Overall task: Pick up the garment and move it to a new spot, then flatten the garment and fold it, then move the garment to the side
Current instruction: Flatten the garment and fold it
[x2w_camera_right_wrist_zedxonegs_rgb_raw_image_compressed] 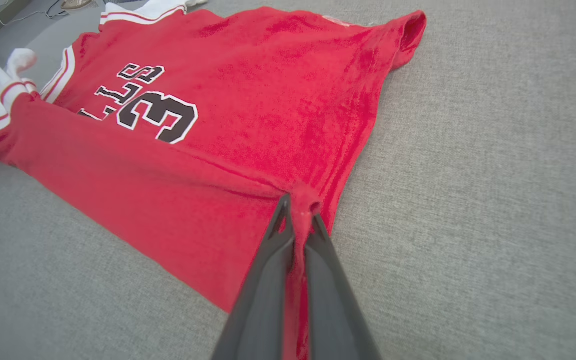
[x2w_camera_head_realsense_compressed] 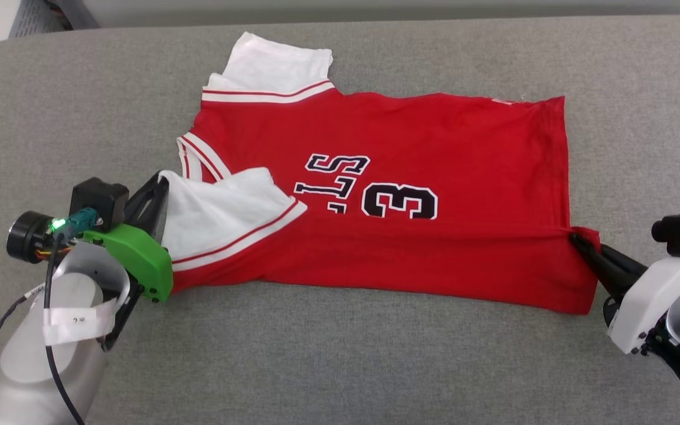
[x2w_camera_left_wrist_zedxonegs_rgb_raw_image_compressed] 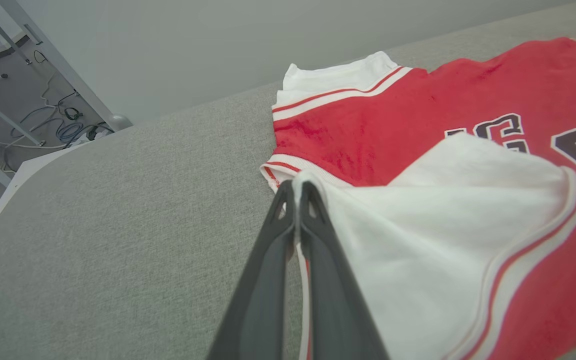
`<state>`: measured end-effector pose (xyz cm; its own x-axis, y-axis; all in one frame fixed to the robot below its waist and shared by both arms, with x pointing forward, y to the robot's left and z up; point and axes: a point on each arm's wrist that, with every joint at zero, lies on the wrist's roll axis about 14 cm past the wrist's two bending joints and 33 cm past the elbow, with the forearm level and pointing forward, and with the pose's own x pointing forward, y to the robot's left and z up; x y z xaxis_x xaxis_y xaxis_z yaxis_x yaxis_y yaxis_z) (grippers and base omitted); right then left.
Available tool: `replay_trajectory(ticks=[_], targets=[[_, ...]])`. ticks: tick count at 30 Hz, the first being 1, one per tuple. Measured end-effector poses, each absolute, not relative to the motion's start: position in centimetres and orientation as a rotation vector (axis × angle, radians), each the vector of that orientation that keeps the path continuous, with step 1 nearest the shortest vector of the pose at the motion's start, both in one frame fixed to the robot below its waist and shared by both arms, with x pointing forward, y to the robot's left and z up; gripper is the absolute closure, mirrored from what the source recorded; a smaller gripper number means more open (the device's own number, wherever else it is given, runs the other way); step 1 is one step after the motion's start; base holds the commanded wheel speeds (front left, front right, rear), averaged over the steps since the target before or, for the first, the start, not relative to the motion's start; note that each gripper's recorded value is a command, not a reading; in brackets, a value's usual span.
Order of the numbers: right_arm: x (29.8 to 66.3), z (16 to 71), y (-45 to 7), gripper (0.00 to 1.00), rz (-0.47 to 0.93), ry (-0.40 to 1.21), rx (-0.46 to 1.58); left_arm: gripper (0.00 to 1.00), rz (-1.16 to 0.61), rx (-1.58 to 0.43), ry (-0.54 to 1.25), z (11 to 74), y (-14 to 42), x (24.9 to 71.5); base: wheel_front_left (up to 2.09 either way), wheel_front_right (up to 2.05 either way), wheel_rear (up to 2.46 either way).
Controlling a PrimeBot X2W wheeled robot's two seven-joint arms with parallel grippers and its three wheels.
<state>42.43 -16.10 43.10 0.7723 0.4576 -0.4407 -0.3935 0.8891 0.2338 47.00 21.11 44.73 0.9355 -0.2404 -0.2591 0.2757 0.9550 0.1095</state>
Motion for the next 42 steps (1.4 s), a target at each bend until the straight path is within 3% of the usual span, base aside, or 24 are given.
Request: replay_trajectory(ticks=[11, 16, 17, 18, 19, 20, 33, 42], targets=[[44.0, 38.4, -15.9, 1.00, 0.451, 0.632, 0.122, 1.00, -0.273, 0.136, 0.430, 37.4, 21.1, 47.6, 0.00, 0.00, 0.00], [44.3, 38.7, -15.9, 1.00, 0.443, 0.615, 0.129, 1.00, -0.275, 0.135, 0.432, 37.4, 21.1, 47.5, 0.00, 0.00, 0.00], [44.4, 39.0, -15.8, 0.83, 0.442, 0.608, 0.135, 1.00, -0.267, 0.126, 0.428, 37.5, 21.2, 47.5, 0.00, 0.00, 0.00], [44.5, 39.3, -15.8, 0.53, 0.442, 0.596, 0.137, 0.97, -0.256, 0.117, 0.429, 37.6, 21.5, 47.5, 0.00, 0.00, 0.00], [44.6, 39.6, -15.8, 0.00, 0.440, 0.585, 0.138, 0.55, -0.252, 0.117, 0.431, 37.7, 21.6, 47.4, 0.00, 0.00, 0.00], [44.7, 40.0, -15.8, 0.00, 0.440, 0.571, 0.139, 0.00, -0.248, 0.126, 0.431, 37.9, 21.9, 47.3, 0.00, 0.00, 0.00], [44.8, 46.5, -16.0, 0.00, 0.432, 0.362, 0.134, 0.00, -0.217, 0.176, 0.323, 45.7, 24.6, 48.8, 0.00, 0.00, 0.00], [44.1, 48.2, -15.2, 0.00, 0.440, 0.320, 0.134, 0.00, -0.316, 0.099, 0.670, 45.3, 22.8, 45.6, 0.00, 0.00, 0.00]])
